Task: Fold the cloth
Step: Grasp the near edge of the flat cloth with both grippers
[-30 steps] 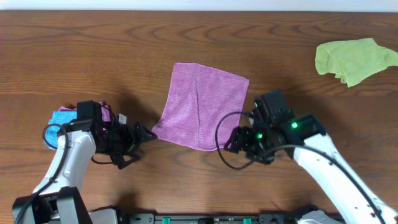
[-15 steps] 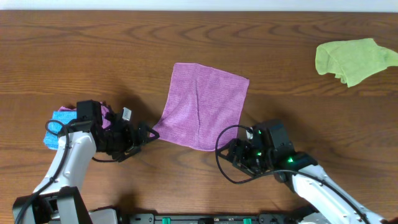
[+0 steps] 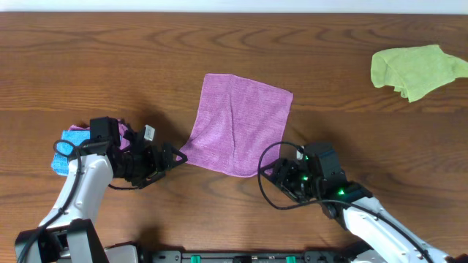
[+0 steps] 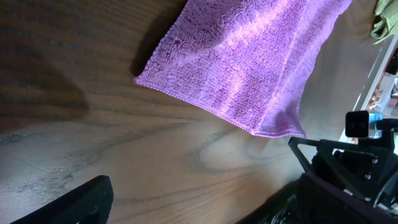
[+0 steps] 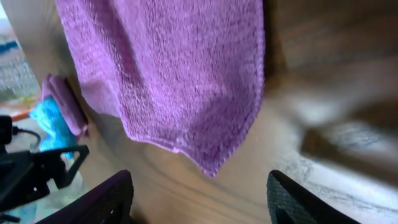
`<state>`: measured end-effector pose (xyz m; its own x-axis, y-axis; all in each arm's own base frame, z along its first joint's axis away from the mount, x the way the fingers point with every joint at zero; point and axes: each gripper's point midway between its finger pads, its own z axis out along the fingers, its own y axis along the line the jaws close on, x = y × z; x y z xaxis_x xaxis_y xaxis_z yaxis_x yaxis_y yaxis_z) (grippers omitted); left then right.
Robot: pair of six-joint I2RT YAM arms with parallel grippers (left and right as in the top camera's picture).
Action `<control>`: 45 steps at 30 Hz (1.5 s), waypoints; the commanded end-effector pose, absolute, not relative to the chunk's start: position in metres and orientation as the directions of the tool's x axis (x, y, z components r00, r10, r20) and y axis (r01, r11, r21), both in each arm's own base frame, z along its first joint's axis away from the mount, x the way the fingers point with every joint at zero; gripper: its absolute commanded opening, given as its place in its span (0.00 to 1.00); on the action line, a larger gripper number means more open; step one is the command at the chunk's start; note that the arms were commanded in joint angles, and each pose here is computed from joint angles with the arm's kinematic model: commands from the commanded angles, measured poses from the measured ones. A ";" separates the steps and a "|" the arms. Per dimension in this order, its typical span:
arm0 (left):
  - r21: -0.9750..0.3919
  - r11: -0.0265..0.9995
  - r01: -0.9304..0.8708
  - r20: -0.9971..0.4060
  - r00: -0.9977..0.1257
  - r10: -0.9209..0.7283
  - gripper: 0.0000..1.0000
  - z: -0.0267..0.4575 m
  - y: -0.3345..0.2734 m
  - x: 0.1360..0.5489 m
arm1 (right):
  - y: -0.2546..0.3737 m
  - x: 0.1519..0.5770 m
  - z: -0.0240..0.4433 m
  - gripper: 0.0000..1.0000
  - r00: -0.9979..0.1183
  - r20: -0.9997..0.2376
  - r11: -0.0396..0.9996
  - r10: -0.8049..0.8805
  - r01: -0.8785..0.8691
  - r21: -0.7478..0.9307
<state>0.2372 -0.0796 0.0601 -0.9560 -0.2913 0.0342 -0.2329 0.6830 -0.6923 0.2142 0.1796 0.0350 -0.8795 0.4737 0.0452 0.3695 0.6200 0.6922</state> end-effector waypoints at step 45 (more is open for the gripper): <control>-0.666 0.703 -0.249 0.034 -0.952 -0.305 0.95 0.058 -0.074 0.235 | 0.149 0.207 0.002 0.01 -0.852 0.053 0.687 0.521 0.455 0.566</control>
<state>0.2365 -0.0787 0.0591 -0.9554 -0.2930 0.0370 -0.2375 0.6879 -0.6859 0.2030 0.1583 -0.0011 -0.8441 0.5259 0.1042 0.4857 0.6677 0.5642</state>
